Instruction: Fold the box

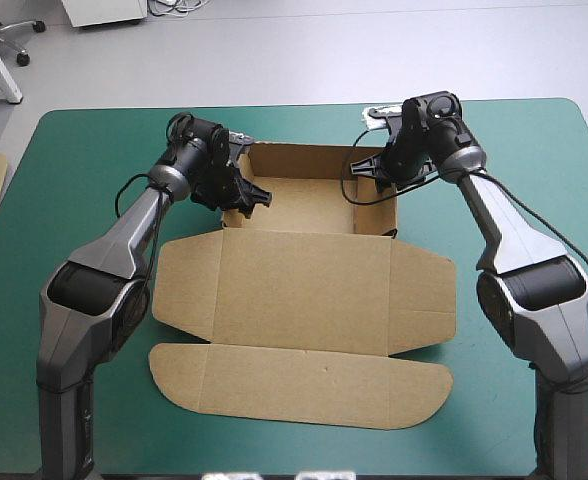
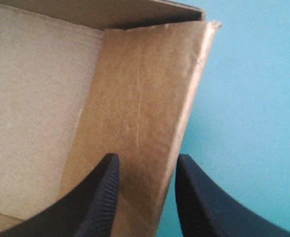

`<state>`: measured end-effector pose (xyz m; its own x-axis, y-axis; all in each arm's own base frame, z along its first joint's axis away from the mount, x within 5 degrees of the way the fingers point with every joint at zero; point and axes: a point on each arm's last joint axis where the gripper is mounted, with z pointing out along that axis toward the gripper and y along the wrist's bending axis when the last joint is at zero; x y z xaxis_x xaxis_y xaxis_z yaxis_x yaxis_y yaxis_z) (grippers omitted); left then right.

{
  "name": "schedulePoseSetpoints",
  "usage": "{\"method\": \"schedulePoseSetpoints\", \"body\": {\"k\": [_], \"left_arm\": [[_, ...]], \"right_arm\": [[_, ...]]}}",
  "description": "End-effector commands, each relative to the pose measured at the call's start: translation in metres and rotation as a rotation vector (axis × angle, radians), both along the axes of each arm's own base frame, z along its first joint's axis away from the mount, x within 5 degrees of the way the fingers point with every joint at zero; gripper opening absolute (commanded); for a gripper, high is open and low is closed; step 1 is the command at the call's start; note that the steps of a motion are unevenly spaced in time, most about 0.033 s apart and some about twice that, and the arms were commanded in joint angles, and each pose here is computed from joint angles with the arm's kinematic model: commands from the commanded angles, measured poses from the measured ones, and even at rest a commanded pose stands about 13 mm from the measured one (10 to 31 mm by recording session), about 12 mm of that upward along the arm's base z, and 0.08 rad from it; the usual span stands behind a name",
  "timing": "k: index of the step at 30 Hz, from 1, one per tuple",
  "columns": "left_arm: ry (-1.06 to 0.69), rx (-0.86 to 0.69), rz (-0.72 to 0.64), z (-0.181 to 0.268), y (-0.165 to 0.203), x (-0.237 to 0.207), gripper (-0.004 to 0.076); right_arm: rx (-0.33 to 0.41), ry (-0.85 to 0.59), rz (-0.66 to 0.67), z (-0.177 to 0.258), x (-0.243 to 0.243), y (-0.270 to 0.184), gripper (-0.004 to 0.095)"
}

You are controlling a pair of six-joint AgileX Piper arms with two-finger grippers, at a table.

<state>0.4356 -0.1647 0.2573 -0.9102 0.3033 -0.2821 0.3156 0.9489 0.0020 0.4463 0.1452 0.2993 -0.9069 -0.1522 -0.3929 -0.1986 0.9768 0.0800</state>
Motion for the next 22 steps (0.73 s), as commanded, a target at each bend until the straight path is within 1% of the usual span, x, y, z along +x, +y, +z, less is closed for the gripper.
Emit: {"method": "schedulePoseSetpoints", "body": {"k": [1, 6, 12, 19, 21, 22], "left_arm": [[-0.126, -0.084, -0.011, 0.053, -0.001, -0.014, 0.0512], [-0.186, -0.117, -0.017, 0.079, 0.002, -0.024, 0.0512], [-0.281, -0.161, -0.022, 0.113, 0.006, -0.038, 0.0486], [-0.387, -0.181, -0.040, 0.141, 0.019, -0.068, 0.0485], [-0.413, -0.184, -0.050, 0.148, 0.024, -0.080, 0.0485], [-0.431, -0.191, -0.049, 0.151, 0.026, -0.087, 0.0485]], "right_arm": [[0.021, -0.117, 0.001, 0.052, -0.019, -0.008, 0.0365], [0.035, -0.155, 0.001, 0.070, -0.028, -0.011, 0.0365], [0.047, -0.202, 0.002, 0.092, -0.042, -0.015, 0.0364], [0.004, -0.204, 0.001, 0.100, -0.068, -0.027, 0.0363], [0.003, -0.215, 0.003, 0.099, -0.077, -0.030, 0.0362], [0.012, -0.246, 0.003, 0.104, -0.083, -0.032, 0.0359]]}}
